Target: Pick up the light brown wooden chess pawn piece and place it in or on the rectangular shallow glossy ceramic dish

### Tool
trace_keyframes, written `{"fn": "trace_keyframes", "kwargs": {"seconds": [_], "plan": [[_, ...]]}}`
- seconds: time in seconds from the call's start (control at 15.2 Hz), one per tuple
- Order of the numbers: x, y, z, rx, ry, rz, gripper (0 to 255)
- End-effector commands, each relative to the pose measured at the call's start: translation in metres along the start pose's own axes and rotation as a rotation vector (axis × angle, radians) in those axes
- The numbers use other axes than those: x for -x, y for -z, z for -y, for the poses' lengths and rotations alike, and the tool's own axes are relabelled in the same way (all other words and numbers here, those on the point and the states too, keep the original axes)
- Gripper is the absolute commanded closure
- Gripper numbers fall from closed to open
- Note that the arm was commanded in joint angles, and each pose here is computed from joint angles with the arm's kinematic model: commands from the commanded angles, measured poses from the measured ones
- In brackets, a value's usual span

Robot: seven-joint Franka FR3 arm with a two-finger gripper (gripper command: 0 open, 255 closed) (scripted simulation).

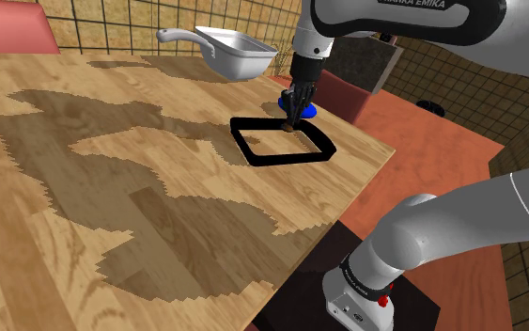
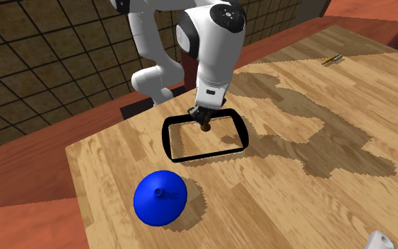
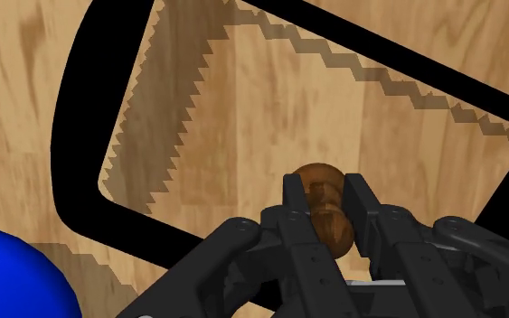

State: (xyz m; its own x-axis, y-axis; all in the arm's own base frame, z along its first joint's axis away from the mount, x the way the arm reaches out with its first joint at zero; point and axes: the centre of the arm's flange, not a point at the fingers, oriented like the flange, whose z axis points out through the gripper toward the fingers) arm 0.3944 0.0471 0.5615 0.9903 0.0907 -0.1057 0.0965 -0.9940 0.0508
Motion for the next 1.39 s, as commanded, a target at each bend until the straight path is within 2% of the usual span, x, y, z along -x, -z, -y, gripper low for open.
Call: {"fn": "trace_keyframes", "kwargs": {"seconds": [0.0, 0.26, 0.33, 0.66, 0.92, 1.32], "plan": [[0.0, -0.001, 0.0, 0.0, 0.0, 0.0, 255], [0.0, -0.001, 0.0, 0.0, 0.0, 0.0, 255], [0.0, -0.001, 0.0, 0.0, 0.0, 0.0, 0], [0.0, -0.001, 0.0, 0.0, 0.0, 0.0, 0], [0.0, 0.049, 0.0, 0.0, 0.0, 0.0, 0], [0.0, 0.049, 0.0, 0.0, 0.0, 0.0, 0]]}}
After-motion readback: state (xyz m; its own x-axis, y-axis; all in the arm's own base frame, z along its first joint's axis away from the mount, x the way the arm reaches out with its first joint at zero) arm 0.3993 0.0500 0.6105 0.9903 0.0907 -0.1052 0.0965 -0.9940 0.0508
